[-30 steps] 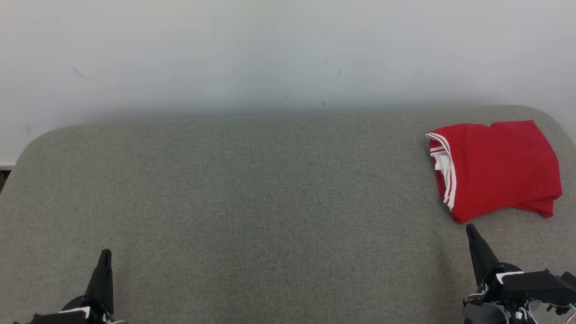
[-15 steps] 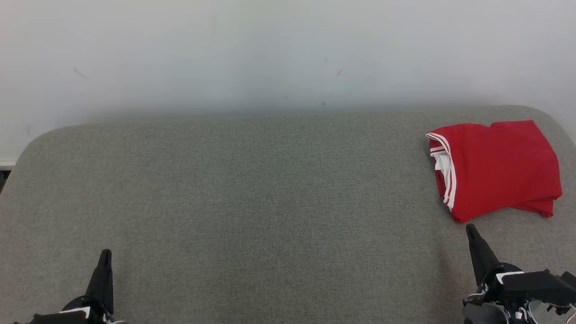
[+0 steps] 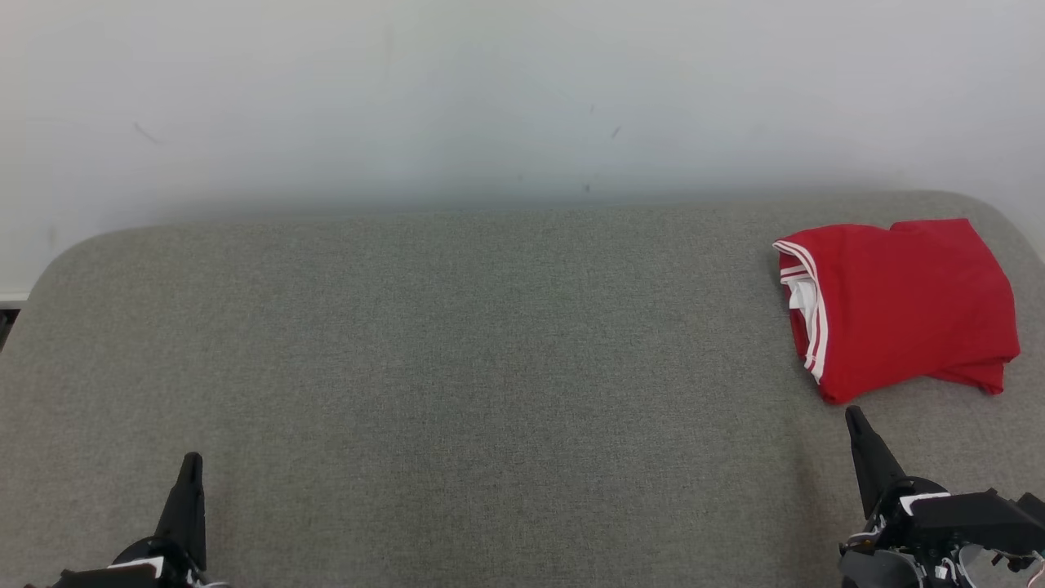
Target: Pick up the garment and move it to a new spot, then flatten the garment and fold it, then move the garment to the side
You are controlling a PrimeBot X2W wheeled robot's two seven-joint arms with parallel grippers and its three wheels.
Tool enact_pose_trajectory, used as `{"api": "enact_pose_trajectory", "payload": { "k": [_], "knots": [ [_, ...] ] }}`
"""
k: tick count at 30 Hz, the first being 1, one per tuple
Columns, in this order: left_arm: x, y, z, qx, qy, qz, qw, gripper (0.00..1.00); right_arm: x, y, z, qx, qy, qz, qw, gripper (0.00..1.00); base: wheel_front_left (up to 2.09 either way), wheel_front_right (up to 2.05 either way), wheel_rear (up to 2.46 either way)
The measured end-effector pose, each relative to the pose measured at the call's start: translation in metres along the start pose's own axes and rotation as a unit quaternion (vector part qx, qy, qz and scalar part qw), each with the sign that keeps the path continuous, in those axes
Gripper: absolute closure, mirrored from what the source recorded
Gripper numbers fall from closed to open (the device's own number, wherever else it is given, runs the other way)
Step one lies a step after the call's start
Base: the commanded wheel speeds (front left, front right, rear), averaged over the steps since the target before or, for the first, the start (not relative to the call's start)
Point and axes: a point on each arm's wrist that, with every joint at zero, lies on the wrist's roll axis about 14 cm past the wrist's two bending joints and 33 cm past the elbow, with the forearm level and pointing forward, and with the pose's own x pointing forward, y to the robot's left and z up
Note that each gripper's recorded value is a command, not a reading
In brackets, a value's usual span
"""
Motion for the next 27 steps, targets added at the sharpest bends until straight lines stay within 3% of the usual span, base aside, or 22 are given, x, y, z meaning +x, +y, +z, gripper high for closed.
{"api": "enact_pose_trajectory", "payload": {
  "k": [27],
  "knots": [
    [0.0,0.0003,-0.0001,0.0,0.0,0.0,1.0,1.0,0.0,0.0004,-0.0001,0.0,0.0,0.002,1.0,1.0,0.0,0.0,0.0]
  ]
}}
